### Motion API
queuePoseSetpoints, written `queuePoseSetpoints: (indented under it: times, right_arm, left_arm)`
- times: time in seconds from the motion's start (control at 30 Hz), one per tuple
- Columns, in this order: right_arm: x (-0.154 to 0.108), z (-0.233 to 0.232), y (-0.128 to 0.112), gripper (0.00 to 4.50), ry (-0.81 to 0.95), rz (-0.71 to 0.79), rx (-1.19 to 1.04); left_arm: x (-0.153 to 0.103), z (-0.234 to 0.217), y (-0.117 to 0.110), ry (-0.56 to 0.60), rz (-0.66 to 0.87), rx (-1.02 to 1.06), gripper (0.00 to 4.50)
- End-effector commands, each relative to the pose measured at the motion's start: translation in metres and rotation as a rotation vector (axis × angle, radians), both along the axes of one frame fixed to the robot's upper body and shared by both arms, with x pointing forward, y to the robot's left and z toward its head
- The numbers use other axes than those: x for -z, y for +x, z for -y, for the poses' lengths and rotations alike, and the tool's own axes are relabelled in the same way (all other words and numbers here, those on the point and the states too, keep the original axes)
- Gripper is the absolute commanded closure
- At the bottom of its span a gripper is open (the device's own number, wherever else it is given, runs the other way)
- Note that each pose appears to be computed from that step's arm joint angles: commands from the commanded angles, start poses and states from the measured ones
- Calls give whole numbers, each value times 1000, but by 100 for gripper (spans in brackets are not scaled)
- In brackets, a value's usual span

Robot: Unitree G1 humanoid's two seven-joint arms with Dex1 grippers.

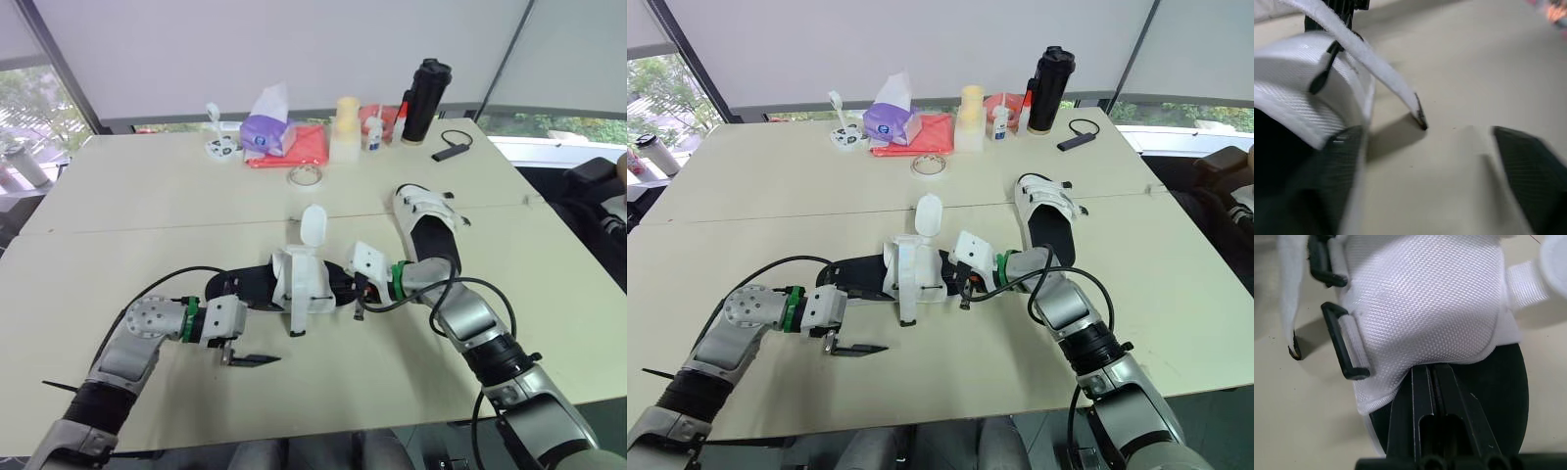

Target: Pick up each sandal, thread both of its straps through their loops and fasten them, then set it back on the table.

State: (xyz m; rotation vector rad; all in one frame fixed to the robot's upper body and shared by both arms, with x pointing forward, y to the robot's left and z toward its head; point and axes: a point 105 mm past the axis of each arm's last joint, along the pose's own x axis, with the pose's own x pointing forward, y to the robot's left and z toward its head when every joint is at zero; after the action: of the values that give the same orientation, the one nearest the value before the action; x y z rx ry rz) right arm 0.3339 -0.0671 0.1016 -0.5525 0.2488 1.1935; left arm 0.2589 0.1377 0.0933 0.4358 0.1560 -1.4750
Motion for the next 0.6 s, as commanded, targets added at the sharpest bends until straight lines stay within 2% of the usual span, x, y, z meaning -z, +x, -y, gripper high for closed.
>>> queuePoseSetpoints:
  times: [0.03, 0.3, 0.6]
  right_arm:
    - [17, 4, -1, 450, -50, -42, 17]
    - [16, 3, 0, 450, -50, -37, 15]
    - [15, 4, 0, 450, -53, -36, 17]
  left_arm:
    - [-15, -5, -13, -43, -167, -5, 6]
    - [-23, 6, -18, -134, -366, -67, 6]
    - [-13, 20, 8, -157, -271, -163, 6]
